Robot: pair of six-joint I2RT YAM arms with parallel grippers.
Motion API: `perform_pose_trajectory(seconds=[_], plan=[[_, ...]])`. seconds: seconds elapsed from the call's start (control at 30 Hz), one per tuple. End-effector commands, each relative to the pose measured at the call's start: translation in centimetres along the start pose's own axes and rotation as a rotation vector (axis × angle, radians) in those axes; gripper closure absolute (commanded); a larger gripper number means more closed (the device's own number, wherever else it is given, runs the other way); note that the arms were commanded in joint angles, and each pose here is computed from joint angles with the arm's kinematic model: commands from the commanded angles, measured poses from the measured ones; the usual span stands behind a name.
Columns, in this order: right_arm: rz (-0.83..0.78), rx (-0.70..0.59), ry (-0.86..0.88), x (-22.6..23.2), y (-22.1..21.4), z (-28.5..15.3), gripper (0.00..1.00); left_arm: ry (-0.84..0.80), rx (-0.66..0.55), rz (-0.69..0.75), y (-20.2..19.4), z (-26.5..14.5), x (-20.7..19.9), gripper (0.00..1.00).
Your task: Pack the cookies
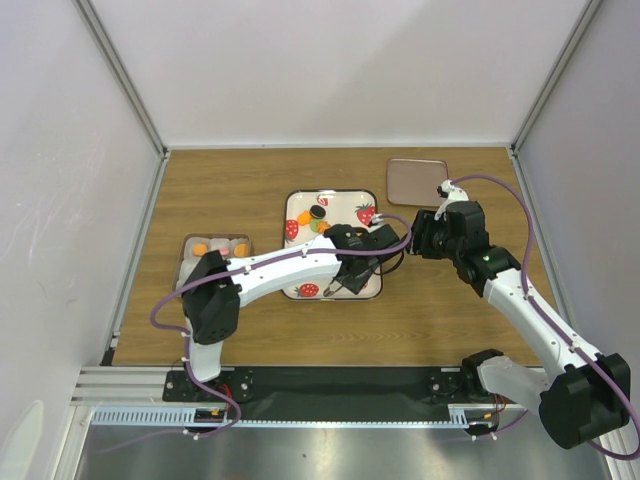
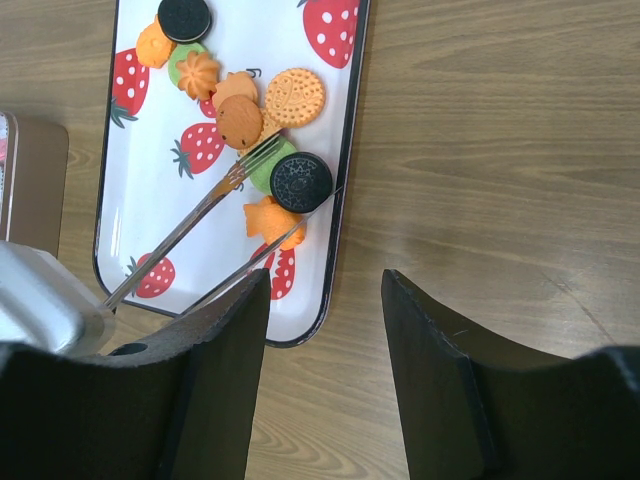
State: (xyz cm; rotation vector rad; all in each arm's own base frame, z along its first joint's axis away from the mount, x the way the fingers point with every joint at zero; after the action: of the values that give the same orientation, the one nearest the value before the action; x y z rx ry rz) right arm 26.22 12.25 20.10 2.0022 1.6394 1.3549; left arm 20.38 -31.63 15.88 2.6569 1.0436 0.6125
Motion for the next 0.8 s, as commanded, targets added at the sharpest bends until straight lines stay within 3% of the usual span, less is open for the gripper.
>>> perform_pose_trajectory(seconds=[0.0, 0.77], plan=[[-0.013, -0.018, 0.014, 0.4, 0.5, -0.1, 0.46, 0.001, -0.03, -0.012, 0.3, -0.4, 0.6, 0.51], [-0.013, -0.018, 0.014, 0.4, 0.5, -0.1, 0.46, -0.009, -0.083, -0.07, 0.8, -2.1, 2.1, 0.57]])
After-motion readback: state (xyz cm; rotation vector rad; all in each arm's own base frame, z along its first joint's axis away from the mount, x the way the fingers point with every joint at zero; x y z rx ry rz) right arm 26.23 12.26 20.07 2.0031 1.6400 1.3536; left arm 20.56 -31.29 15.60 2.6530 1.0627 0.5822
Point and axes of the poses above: each gripper's point midway between its finger pads, its own z axis out along the fingers, its own x axis along the line the jaws close on, y = z × x, the point moved 5 cm from there along -z, back along the fingers, and after that the axes turned 10 degrees about z, right-handed, at the moved point
